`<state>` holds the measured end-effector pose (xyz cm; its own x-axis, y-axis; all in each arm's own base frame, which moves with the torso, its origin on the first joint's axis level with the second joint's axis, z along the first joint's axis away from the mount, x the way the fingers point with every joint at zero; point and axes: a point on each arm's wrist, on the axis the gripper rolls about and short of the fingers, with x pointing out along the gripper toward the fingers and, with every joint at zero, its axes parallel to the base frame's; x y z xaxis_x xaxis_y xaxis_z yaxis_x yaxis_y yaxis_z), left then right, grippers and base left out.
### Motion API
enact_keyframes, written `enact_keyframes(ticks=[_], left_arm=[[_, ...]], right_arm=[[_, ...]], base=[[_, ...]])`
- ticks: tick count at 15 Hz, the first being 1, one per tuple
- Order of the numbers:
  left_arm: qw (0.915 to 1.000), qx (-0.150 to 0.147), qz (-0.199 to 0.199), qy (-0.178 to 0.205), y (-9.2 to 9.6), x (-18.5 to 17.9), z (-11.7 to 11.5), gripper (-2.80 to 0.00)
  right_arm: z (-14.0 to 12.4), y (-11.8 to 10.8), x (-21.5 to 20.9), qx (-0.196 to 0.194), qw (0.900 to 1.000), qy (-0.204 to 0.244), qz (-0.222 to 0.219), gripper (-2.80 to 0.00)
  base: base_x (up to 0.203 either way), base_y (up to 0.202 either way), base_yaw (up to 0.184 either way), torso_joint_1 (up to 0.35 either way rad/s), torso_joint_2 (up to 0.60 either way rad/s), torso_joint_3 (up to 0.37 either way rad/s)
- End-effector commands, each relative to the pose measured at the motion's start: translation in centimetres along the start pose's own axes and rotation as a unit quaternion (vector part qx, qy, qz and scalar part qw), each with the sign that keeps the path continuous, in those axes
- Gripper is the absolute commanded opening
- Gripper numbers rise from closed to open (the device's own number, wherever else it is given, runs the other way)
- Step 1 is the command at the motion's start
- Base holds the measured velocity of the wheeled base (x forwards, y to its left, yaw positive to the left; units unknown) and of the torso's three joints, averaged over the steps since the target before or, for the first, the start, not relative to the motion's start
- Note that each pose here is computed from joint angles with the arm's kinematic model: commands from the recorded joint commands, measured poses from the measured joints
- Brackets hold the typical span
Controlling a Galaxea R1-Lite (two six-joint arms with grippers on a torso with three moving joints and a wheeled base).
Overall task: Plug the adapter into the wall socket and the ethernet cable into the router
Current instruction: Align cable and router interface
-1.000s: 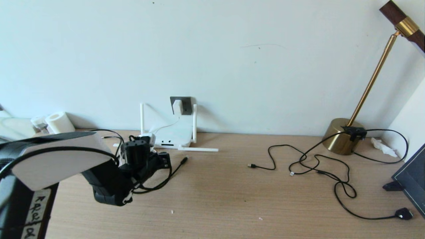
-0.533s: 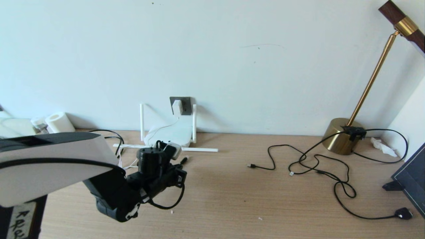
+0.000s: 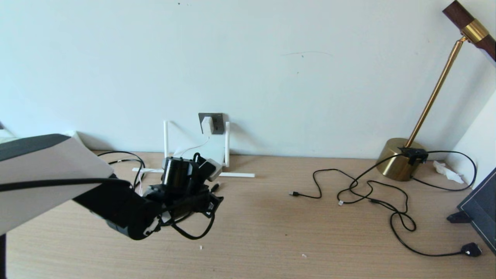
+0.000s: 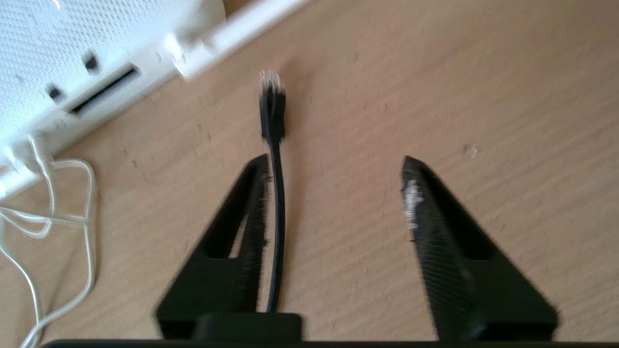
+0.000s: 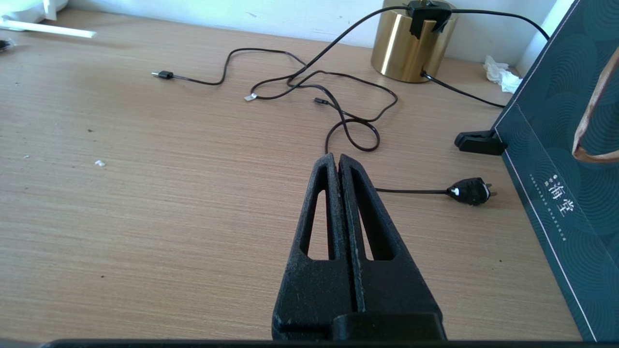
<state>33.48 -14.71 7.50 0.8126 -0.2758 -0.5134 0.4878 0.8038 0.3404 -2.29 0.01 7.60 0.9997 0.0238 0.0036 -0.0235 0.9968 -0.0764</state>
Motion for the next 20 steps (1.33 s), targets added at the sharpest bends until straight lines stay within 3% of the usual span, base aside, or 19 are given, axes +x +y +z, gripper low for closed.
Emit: enact_keyframes(ticks=[1, 14, 15, 20], left_arm=[[0.9999, 0.001, -0.003, 0.016, 0.0, 0.3, -0.6, 0.00], [0.9984, 0.010, -0.001, 0.056, 0.7, 2.5, -2.7, 0.00], [0.9985, 0.012, 0.001, 0.054, 0.7, 2.6, -2.7, -2.80], [0.9960, 0.037, 0.053, 0.062, 2.2, 4.5, -2.5, -2.80]], right_arm=[[0.0, 0.0, 0.0, -0.001, 1.000, 0.000, 0.000, -2.80], [0.0, 0.0, 0.0, 0.000, 1.000, 0.000, 0.000, -2.80], [0.0, 0.0, 0.0, 0.000, 1.000, 0.000, 0.000, -2.80], [0.0, 0.0, 0.0, 0.000, 1.000, 0.000, 0.000, -2.80]], base=[[0.000, 0.000, 0.000, 0.000, 0.00, 0.000], [0.000, 0.000, 0.000, 0.000, 0.00, 0.000], [0.000, 0.000, 0.000, 0.000, 0.00, 0.000], [0.000, 0.000, 0.000, 0.000, 0.00, 0.000]])
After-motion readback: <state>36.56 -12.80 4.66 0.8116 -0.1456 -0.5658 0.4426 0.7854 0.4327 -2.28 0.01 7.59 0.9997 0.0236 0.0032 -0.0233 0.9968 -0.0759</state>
